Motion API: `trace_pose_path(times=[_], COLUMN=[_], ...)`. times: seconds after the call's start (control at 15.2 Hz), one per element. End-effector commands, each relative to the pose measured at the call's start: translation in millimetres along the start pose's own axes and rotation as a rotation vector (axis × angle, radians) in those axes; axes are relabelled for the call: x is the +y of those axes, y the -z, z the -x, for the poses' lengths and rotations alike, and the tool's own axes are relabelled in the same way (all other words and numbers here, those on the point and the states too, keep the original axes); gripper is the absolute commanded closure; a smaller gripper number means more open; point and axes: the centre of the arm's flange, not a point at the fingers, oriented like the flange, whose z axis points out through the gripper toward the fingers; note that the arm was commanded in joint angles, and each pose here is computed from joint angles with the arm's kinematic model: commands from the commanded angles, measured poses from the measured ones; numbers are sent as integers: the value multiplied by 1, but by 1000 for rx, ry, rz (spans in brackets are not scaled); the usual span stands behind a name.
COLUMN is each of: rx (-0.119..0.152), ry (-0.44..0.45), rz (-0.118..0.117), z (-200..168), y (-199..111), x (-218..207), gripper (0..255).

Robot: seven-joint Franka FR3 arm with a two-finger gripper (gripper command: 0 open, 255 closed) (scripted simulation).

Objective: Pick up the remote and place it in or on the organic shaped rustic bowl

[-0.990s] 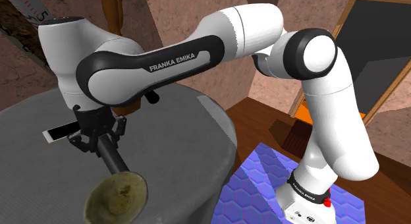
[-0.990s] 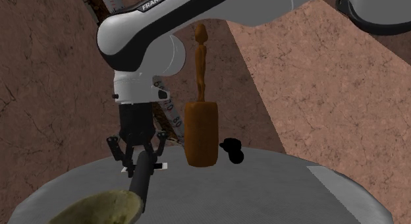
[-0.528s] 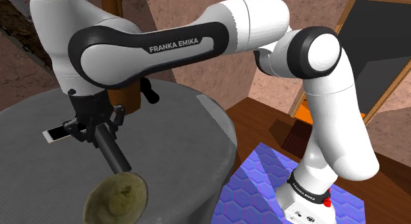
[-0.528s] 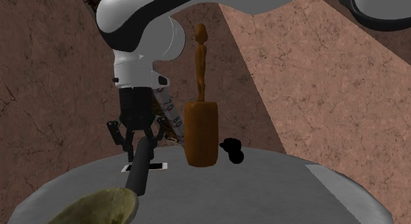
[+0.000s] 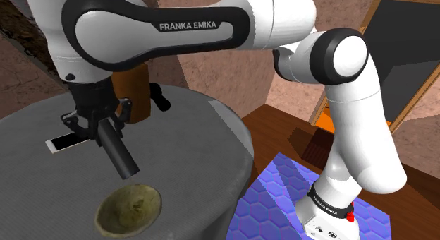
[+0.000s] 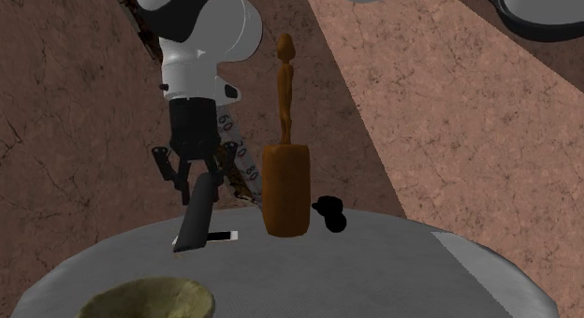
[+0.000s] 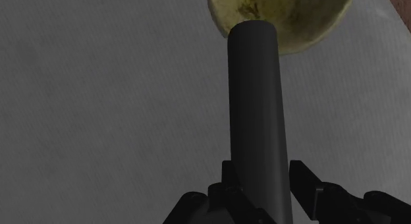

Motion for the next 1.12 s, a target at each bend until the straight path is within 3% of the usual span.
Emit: trace_pose_path(times=[0.0, 0.26, 1.06], rx=[0, 0, 0], ry=[0, 0, 0], rz=[0, 0, 0], z=[0, 0, 157], y=[12, 32, 25], x=[2, 3, -15], gripper=[255, 255, 255])
